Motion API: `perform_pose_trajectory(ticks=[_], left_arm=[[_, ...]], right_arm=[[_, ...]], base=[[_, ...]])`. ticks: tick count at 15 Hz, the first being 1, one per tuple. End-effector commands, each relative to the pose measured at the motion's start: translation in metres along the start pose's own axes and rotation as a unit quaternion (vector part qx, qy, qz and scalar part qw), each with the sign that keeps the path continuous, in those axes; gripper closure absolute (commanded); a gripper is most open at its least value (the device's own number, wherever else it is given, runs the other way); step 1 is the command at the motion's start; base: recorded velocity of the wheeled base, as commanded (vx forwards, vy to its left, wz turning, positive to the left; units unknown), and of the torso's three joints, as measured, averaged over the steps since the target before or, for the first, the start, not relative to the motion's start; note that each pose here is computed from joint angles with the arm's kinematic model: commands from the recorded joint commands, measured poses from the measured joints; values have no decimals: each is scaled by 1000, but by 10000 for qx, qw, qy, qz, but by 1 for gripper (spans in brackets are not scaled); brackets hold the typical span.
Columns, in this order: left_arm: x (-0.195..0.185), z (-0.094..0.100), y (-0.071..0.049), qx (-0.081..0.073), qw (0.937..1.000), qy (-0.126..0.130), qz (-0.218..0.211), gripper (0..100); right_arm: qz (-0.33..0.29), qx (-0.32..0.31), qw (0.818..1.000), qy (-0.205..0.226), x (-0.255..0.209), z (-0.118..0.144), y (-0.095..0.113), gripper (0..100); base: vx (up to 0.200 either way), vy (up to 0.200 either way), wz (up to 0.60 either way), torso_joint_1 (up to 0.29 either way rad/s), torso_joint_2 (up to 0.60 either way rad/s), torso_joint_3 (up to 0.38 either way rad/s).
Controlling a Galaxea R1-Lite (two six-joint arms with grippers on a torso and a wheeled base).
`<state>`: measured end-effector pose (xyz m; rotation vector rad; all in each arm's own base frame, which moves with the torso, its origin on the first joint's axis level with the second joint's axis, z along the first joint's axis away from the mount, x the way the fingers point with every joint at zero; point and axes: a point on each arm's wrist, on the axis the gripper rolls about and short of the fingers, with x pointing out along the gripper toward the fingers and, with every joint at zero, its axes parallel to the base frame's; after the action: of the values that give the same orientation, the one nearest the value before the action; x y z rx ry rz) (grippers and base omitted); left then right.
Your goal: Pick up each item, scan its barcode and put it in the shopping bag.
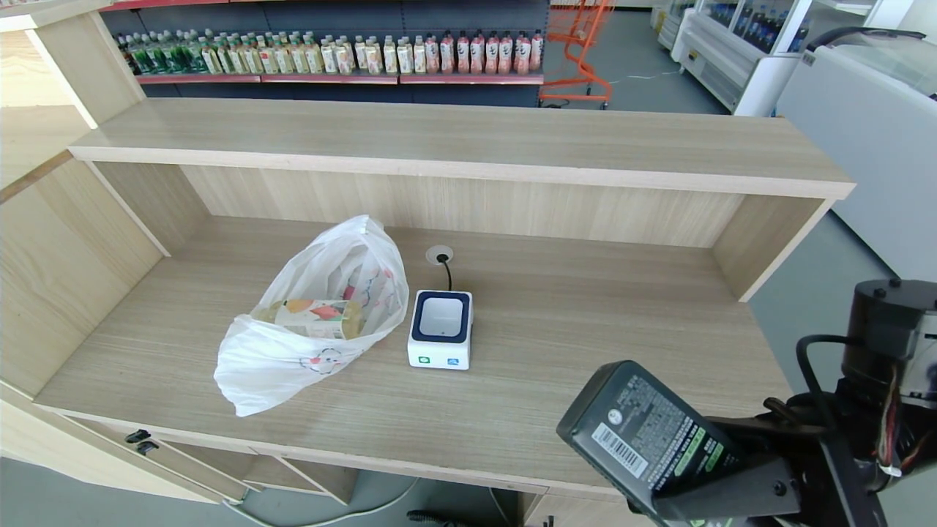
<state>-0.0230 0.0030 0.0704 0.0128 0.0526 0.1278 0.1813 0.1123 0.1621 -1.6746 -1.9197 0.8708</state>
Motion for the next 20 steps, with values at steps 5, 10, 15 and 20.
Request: perform_pose_trajectory(ticks=[5,10,15,20], left_arm=[[0,0,0,-1,10000,0,4,0],[0,0,0,-1,10000,0,4,0],[0,0,0,-1,10000,0,4,0],[0,0,0,-1,10000,0,4,0]], right_arm=[[230,2382,9707,200,-4,-1,-6,100],[353,5397,8080,2337,-68,-9,-41,100],[-1122,7702,4684,4182,-112,-16,-47,100],[-3059,8781,938,3557,-79,-59,-41,100]], base=[[0,0,0,0,0,0],[0,0,0,0,0,0],[0,0,0,0,0,0],[0,0,0,0,0,0]])
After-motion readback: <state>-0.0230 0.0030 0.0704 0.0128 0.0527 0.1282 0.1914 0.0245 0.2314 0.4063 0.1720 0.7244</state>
